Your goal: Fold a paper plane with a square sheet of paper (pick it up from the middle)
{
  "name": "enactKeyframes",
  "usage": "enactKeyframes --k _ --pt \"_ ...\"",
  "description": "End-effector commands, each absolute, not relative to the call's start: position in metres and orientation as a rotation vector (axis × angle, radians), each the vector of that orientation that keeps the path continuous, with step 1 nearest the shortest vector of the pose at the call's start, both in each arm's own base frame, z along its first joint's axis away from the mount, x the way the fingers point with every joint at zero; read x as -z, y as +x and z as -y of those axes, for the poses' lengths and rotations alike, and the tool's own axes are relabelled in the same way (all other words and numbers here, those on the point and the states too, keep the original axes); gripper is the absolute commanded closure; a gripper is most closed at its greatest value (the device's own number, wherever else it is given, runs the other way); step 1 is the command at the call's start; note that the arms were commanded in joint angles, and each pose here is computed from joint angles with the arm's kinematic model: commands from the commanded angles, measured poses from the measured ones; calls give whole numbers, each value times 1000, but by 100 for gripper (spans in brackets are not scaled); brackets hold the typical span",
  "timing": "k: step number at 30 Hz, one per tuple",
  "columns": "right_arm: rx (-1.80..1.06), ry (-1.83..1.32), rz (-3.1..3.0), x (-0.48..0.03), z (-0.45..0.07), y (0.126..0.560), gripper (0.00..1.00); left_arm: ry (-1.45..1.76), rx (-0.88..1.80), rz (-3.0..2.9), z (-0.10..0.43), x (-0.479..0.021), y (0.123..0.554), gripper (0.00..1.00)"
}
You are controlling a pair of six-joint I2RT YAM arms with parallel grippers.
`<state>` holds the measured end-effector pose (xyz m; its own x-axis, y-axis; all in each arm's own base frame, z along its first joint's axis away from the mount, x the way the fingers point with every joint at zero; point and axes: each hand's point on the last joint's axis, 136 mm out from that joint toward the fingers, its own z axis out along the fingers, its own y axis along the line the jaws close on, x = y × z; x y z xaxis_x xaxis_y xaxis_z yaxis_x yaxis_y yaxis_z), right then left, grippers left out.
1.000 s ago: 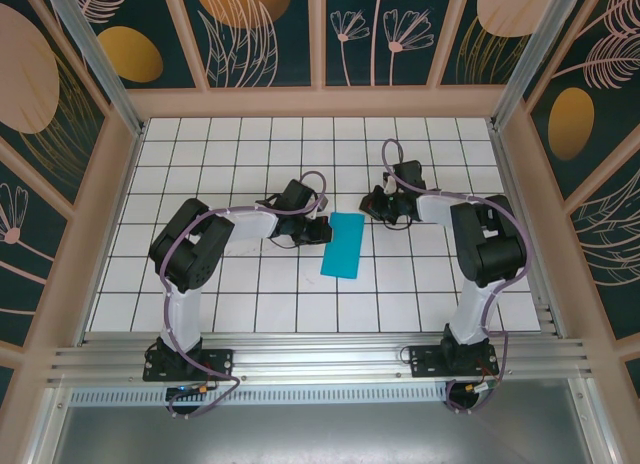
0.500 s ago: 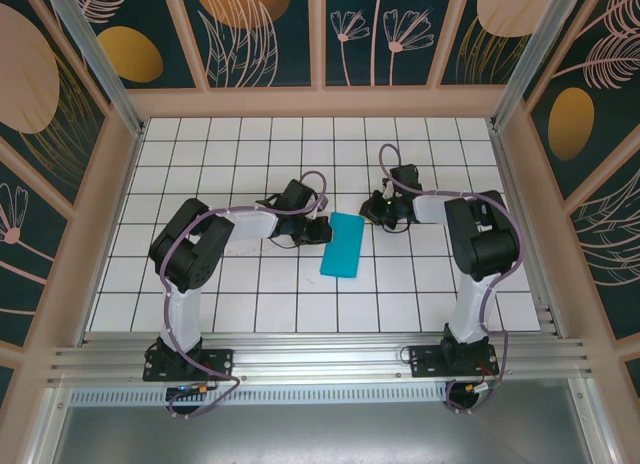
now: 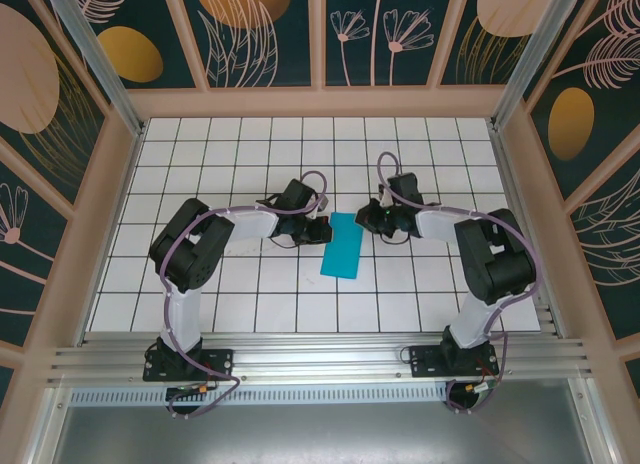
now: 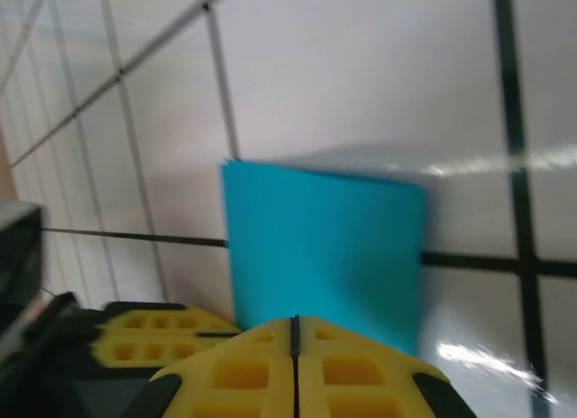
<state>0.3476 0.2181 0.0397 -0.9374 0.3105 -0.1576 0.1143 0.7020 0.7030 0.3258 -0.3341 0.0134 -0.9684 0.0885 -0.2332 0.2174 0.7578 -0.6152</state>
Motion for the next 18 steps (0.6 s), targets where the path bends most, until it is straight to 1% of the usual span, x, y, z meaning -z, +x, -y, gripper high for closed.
enactKeyframes --k 1,3,6,10,13,15,18 --pt "-1061 379 -2685 -19 -216 340 91 200 802 -2943 306 35 303 100" --pt "-1031 394 -2714 -14 -213 338 92 203 797 -2949 306 37 302 100" --pt "-1004 392 -2719 -18 -211 339 91 201 797 -2951 306 38 302 100" --pt "-1088 285 -2650 -49 -222 336 90 201 800 -2947 306 37 302 100" --pt "-1157 211 -2619 -64 -233 325 90 203 805 -2944 307 36 302 100" --pt "-1196 194 -2630 -61 -240 313 90 203 806 -2943 307 36 303 100" --pt "-1160 222 -2682 -42 -239 297 90 204 809 -2941 307 35 303 100"
